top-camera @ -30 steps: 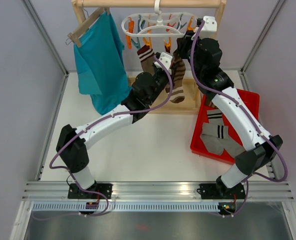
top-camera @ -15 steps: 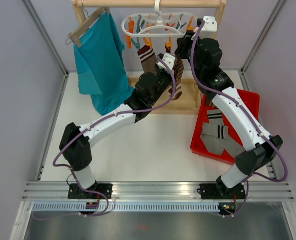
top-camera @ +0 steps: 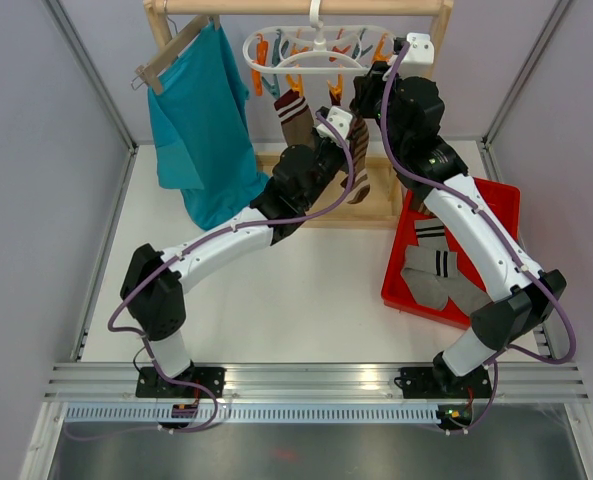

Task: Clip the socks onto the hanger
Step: Clamp the sock onto the hanger.

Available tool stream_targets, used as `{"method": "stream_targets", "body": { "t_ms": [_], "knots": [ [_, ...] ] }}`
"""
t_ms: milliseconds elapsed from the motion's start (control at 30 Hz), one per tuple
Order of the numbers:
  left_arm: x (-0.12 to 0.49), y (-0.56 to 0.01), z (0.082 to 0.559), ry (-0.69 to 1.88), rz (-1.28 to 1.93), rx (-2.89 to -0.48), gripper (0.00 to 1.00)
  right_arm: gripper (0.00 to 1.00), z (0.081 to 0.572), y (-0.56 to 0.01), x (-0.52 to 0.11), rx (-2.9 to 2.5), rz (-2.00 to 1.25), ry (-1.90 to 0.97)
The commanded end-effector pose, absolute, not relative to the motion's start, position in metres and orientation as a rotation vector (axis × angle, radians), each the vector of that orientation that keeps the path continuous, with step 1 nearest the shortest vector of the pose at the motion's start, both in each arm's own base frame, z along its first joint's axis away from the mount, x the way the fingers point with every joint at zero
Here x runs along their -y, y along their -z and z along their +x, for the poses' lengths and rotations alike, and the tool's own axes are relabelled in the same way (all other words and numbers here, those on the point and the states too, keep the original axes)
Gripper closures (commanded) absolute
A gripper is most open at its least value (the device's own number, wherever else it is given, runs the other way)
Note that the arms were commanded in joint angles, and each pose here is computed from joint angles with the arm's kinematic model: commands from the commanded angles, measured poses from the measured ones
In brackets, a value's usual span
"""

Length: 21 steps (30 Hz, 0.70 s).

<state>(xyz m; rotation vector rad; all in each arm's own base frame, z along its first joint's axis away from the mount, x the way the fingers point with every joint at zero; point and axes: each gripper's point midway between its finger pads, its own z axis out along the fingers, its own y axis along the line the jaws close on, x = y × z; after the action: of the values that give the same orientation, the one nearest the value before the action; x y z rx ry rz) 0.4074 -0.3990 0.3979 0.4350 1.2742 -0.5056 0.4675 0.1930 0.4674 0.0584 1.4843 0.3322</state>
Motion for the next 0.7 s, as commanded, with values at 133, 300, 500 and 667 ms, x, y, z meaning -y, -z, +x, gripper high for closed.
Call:
{"method": "stream_targets", "body": {
  "t_ms": [133, 300, 500, 667],
  "knots": [
    [0.3921, -0.4266, 0.413, 0.491, 0.38, -1.21, 0.98, 1.0, 0.4615, -0.4648, -0.1813, -1.505, 0.082, -0.288],
    [0.3922, -0.4298, 0.4134, 0.489, 0.379, -1.203, 0.98, 1.0, 0.4616, -0.4629, -0.1807, -1.51, 0.082, -0.282],
    [0.3945, -0.4319, 0.4155, 0.49, 0.384, -1.199, 0.98, 1.0, 0.4605, -0.4654, -0.181, -1.506, 0.081, -0.285],
    [0.3959, -0.4271, 0.4171, 0.484, 0.39, -1.21, 0.98, 1.0, 0.4612, -0.4658, -0.1812, -1.506, 0.082, -0.289]
  ]
}}
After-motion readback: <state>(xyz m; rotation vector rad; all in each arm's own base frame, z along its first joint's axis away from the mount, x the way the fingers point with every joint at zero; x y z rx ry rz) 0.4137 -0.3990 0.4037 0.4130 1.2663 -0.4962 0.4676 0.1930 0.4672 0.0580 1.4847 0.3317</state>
